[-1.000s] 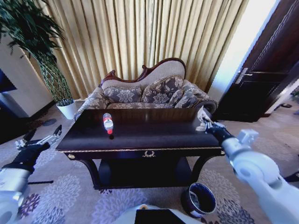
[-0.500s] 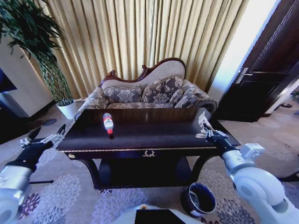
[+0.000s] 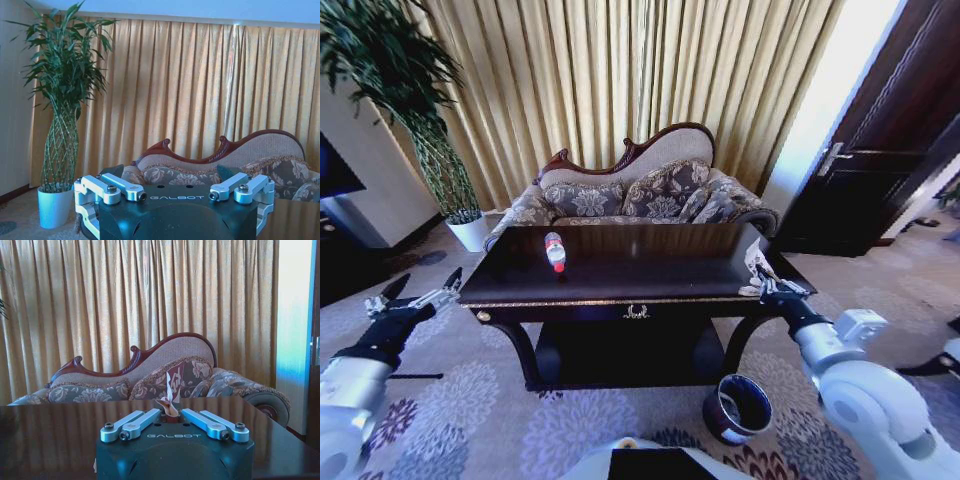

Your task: Move to the front of the table and place the trash on the table into the trash bin.

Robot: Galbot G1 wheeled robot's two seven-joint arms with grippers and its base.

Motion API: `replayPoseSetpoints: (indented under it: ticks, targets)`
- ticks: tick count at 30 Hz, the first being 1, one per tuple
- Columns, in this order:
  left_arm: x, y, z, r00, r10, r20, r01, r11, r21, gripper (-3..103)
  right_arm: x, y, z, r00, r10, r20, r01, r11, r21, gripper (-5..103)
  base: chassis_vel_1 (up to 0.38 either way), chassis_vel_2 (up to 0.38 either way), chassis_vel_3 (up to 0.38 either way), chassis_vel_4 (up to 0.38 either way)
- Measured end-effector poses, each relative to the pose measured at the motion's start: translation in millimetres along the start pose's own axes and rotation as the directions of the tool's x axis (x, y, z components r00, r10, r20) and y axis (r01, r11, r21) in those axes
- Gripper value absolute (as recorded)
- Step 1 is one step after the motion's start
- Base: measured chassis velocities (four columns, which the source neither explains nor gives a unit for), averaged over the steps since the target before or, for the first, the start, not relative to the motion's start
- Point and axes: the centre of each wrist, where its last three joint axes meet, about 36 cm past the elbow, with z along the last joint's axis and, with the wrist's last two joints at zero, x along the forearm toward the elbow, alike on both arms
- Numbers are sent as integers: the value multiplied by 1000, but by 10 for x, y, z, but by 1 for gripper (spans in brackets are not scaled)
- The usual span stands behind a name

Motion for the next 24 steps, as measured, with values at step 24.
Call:
replayPoseSetpoints:
  ticks: [24]
  targets:
    - [35,39,-24,999,-28,25,28,1000,3,100,-229,-924,2153,779,308,-546,-177,944,279,0,8,-8,-8,6]
